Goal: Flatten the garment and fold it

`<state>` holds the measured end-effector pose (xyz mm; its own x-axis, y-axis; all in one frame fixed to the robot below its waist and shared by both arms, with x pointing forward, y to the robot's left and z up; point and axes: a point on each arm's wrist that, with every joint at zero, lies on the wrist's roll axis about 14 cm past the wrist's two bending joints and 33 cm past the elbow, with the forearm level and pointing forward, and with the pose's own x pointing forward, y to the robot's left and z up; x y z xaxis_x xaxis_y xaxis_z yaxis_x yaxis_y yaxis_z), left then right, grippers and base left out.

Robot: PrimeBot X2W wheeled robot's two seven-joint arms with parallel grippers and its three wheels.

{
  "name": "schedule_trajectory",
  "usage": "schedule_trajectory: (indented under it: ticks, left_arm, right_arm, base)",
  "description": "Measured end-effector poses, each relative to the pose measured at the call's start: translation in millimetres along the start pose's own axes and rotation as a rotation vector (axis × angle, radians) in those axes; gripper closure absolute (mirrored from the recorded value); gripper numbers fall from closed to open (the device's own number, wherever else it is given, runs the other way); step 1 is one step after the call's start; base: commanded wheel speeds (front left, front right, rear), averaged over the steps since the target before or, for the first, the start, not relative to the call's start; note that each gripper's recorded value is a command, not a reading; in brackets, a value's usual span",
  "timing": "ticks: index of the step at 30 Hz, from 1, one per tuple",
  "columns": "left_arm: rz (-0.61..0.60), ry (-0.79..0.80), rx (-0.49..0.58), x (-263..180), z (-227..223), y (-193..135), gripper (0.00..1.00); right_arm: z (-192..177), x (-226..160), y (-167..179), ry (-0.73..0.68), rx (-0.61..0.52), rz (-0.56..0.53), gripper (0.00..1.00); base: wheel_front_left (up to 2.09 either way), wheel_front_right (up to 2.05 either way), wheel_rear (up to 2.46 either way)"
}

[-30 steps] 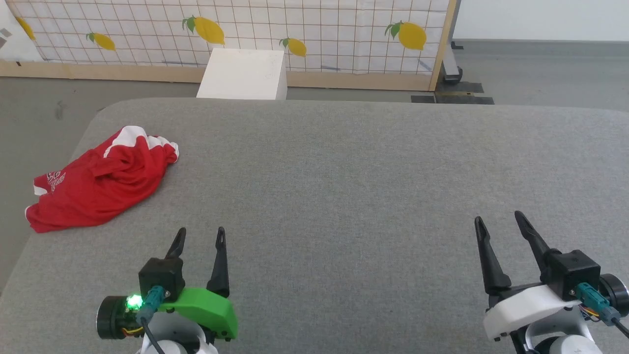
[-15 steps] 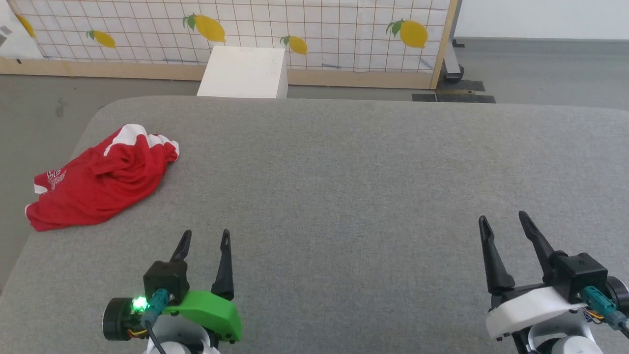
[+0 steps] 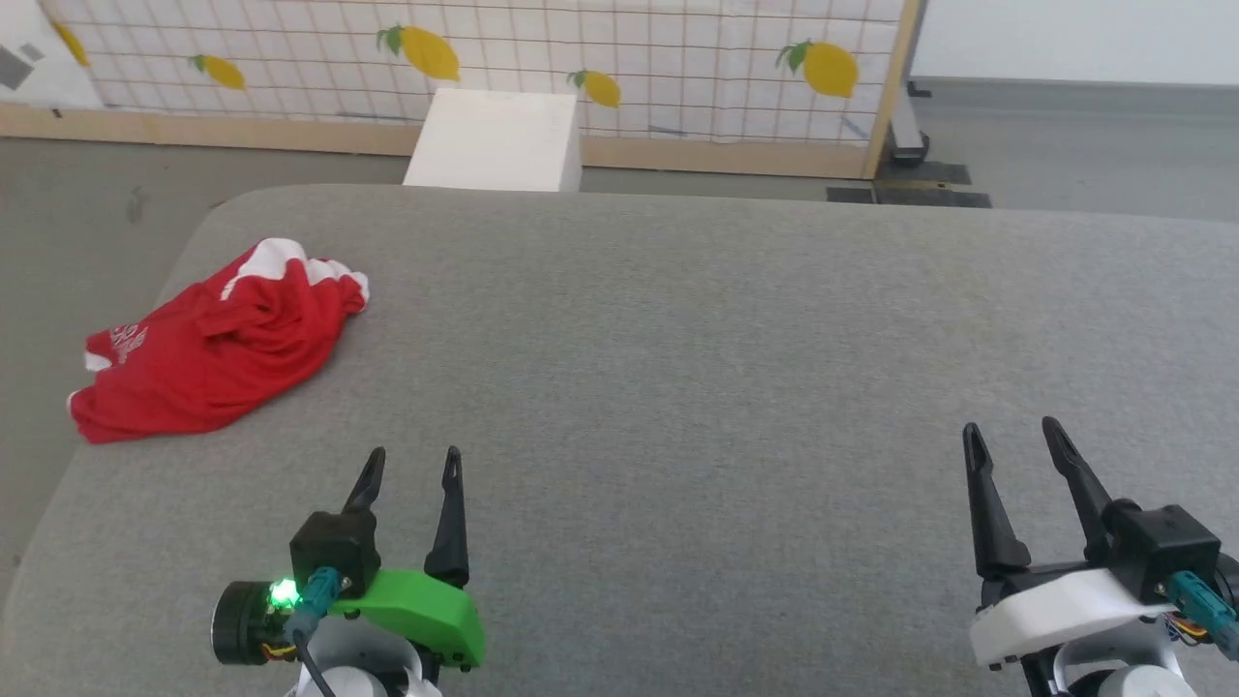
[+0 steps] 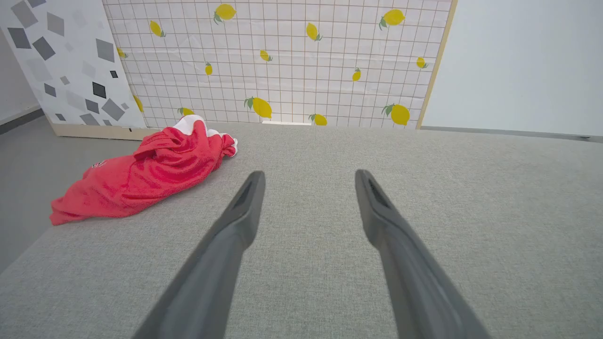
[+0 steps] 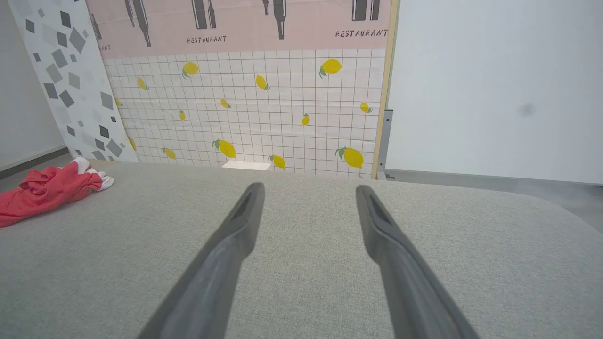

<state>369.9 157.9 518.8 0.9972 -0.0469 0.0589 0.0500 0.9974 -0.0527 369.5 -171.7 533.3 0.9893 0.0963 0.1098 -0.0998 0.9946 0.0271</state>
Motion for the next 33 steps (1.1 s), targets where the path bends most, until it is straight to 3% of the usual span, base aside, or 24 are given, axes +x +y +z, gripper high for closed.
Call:
schedule_trajectory:
  ticks: [15, 33]
  left_arm:
    - [0.206, -0.036, -0.005, -35, 8, 63, 0.00]
    - [0.552, -0.072, 0.027, -135, 15, 149, 0.00]
  right_arm:
    - [-7, 29, 55, -0.008, 0.035, 0.163, 0.00]
    - [-12, 51, 177, -0.013, 0.087, 0.502, 0.00]
  base:
    - [0.00, 0.00, 0.00]
    - [0.00, 0.00, 0.00]
